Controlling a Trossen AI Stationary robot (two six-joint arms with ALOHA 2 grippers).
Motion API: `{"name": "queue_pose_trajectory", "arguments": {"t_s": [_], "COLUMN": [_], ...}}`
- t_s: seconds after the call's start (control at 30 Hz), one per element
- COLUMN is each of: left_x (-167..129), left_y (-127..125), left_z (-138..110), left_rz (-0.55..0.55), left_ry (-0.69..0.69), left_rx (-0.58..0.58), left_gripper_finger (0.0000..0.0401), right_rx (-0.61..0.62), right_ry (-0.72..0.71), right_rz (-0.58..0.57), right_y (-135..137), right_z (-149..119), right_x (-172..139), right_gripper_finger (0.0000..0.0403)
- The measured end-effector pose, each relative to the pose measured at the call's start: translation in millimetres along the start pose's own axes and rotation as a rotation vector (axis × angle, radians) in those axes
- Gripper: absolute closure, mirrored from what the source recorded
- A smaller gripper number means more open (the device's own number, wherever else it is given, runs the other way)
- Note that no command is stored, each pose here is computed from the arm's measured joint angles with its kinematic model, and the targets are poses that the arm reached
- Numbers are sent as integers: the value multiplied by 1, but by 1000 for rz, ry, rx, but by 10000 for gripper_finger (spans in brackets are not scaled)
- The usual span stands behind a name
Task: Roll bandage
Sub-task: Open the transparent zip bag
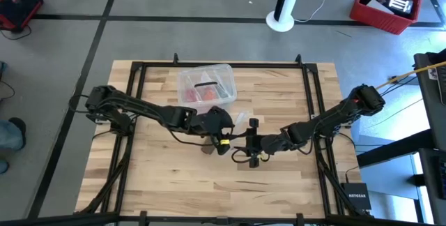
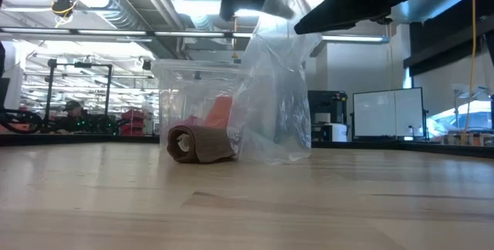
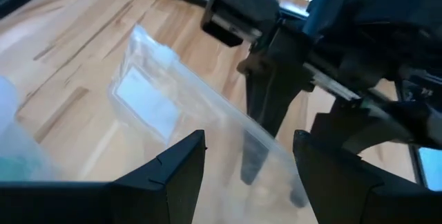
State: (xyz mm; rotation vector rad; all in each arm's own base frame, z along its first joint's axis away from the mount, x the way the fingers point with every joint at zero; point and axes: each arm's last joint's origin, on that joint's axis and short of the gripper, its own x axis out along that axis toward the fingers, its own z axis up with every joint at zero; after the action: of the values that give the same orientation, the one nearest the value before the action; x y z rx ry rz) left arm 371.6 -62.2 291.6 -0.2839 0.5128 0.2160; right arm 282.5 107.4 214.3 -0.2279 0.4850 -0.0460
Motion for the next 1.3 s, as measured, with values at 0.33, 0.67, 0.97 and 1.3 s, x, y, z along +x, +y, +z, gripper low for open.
{"name": "queue_pose_trajectory", "arguments": {"t_s": [0.33,0.67,0.97,1.3], "left_x": [5,6,4,-12], "left_y": [1,3,6,8], "left_z": [-3,-3,-6,1], "left_rz": [11,26,68,73], "left_ry": [6,15,44,31], "left_rx": [20,37,57,63], "left_gripper_finger": [190,190,190,190], "right_rx": [0,-10,-16,-39], "right_ry": [1,18,26,3], "right_rz": [1,1,2,2], "right_y": [0,0,0,0], "right_z": [0,-2,-3,8], "right_x": [0,0,0,-1], "right_gripper_finger": [221,221,221,221]}}
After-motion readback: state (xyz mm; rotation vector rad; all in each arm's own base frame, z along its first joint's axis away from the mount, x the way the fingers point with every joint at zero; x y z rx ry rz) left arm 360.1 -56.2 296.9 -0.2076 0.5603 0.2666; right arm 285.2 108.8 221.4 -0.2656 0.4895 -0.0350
